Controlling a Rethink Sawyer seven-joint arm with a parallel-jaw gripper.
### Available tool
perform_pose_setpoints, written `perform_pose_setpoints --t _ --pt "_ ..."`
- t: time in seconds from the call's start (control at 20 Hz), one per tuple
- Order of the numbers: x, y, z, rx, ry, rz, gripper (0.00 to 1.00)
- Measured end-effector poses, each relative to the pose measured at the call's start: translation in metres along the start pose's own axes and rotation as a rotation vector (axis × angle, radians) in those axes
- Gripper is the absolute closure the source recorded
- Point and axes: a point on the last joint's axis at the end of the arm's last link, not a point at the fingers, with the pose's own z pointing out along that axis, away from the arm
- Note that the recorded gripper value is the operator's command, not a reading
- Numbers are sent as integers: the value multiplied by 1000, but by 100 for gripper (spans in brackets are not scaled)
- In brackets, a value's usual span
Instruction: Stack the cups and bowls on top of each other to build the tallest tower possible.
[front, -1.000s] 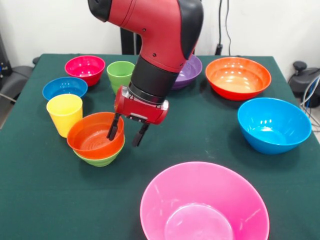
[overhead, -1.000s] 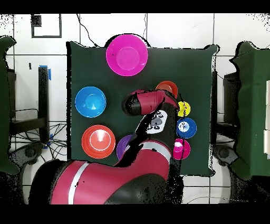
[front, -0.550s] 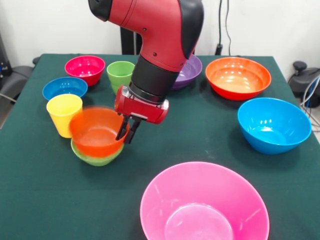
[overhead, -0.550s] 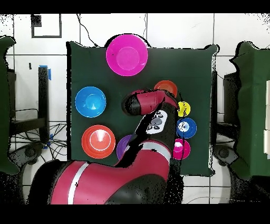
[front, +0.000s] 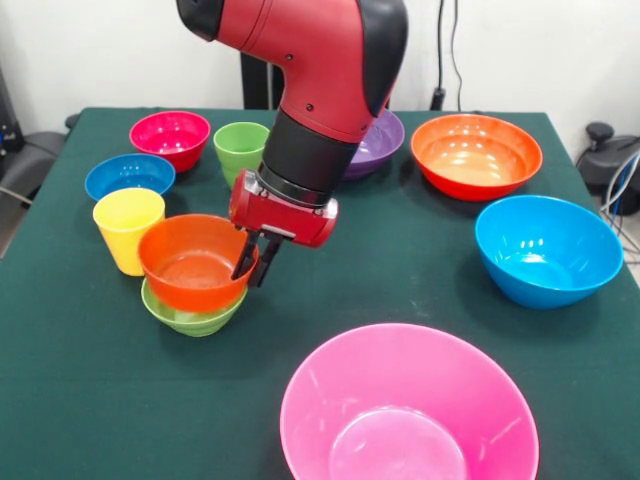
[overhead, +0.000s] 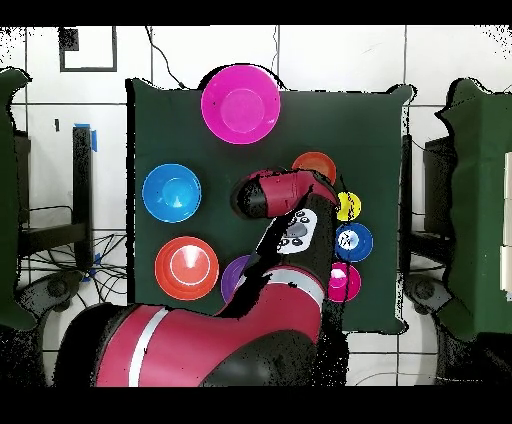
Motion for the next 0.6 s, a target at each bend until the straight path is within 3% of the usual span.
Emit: perform_pose_setpoints --t 0.15,0.2,0.6 --pt "0 0 0 0 0 0 100" --pt "0 0 0 0 0 0 0" --pt "-1 3 -1 -1 -2 -5 0"
